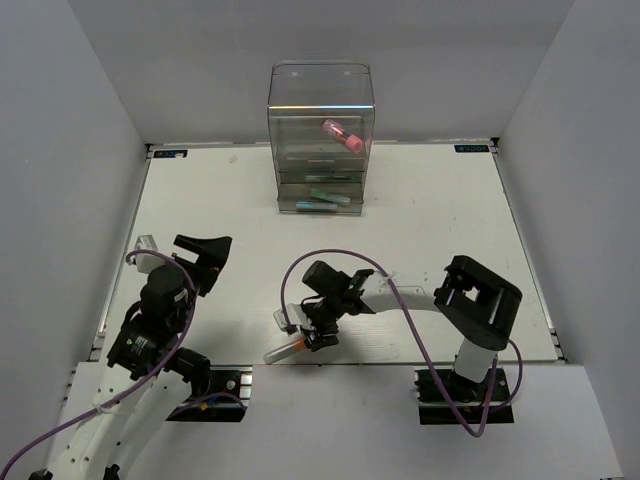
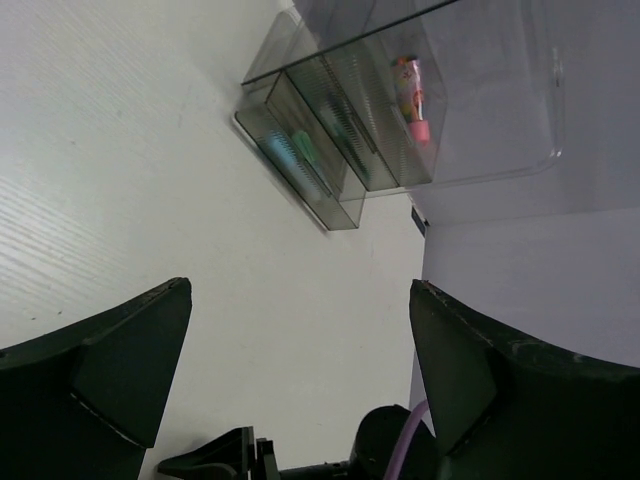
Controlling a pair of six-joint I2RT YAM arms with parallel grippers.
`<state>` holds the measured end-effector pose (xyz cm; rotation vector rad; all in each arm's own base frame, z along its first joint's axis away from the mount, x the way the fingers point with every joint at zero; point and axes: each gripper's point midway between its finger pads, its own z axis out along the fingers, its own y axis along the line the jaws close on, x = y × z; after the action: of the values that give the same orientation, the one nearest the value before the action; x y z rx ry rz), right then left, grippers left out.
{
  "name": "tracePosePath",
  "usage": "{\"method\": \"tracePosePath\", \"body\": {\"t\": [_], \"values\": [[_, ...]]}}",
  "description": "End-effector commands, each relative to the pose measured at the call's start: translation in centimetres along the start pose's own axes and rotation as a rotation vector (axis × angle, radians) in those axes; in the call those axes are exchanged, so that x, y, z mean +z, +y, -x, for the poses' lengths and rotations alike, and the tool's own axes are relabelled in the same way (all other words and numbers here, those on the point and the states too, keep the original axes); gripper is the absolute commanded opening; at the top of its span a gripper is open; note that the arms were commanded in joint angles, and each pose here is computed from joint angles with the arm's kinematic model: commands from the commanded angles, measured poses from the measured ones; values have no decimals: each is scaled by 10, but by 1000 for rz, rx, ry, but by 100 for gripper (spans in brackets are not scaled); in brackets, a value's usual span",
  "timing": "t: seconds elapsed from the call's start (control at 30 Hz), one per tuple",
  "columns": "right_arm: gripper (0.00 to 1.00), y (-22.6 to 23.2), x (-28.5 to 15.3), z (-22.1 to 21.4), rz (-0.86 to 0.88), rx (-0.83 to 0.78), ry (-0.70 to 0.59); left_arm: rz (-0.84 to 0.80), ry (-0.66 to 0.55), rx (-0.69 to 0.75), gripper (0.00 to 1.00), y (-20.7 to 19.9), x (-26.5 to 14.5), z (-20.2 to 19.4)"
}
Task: Sort the stationery into containers
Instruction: Move the pen to the corner of the board, then pick up the pen from the center of the board.
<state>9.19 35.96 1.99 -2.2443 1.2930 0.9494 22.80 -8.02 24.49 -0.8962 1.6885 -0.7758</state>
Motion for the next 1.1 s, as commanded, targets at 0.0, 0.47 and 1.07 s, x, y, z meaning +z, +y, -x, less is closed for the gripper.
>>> {"method": "tracePosePath", "body": {"t": [0.0,0.47,1.07], "values": [[66,-18,11,14,-86,-3,3,105,-15,24,99,30,-2,-1],[19,-20,12,-3,-172,-3,91,111,-3,23,99,29,0,-4],[0,-204,-208,-22,-885,-21,117,47,98,19,99,30,20,-37]]}}
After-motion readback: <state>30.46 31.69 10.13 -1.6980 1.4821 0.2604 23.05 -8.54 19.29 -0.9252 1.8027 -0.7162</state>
